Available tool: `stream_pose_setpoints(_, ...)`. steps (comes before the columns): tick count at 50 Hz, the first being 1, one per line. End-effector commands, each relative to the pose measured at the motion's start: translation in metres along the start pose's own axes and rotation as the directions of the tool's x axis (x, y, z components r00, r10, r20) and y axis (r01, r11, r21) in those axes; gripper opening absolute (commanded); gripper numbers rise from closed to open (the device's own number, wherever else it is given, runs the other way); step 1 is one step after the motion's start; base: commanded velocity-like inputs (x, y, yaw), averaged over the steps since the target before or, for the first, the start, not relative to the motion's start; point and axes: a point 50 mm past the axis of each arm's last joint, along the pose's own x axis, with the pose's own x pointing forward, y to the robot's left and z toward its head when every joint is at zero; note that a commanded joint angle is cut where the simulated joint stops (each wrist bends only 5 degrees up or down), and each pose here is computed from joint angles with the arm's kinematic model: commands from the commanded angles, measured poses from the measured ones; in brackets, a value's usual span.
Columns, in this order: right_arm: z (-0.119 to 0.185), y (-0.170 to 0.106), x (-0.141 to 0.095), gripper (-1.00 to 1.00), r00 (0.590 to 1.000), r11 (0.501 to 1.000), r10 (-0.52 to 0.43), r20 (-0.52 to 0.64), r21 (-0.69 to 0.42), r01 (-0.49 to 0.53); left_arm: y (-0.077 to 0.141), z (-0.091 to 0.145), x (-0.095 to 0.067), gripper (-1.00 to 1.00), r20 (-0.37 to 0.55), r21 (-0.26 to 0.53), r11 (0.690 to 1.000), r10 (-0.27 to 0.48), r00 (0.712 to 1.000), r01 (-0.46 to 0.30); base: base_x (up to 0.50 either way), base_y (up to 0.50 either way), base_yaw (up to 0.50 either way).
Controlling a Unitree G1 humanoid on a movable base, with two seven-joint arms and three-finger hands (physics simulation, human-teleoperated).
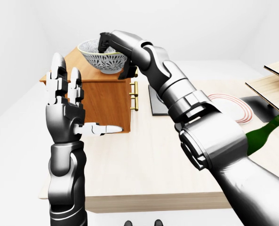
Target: Put the bowl on the top of the cabinet.
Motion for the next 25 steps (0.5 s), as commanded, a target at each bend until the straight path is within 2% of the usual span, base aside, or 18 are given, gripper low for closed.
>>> stream_pose_setpoints(1, -0.001, 0.005, 0.0, 0.82, 1.0, 1.0, 0.018, -0.002, -0.002, -0.018, 0.0, 0.0, 0.0, 1.0, 0.0, 0.001, 1.0, 0.0, 1.0, 0.0, 0.0, 0.0, 0.0)
stream_pose_setpoints(4, 0.0, 0.004, 0.0, 1.0, 1.0, 1.0, 0.024, 0.003, 0.0, -0.024, 0.001, 0.0, 0.0, 1.0, 0.002, 0.001, 1.0, 0.001, 1.0, -0.001, 0.0, 0.0, 0.0)
stream_pose_setpoints(10, 0.002, -0.005, -0.001, 1.0, 0.999, 0.999, 0.031, 0.015, 0.007, -0.031, -0.001, 0.001, -0.001, 1.0, 0.005, -0.001, 1.0, 0.002, 1.0, -0.002, 0.0, 0.0, 0.0)
stream_pose_setpoints(25, 0.004, -0.046, -0.011, 1.0, 0.995, 0.994, -0.078, 0.061, 0.084, 0.073, -0.002, 0.003, 0.001, 1.0, 0.017, -0.003, 1.0, 0.0, 1.0, 0.0, 0.0, 0.0, 0.0)
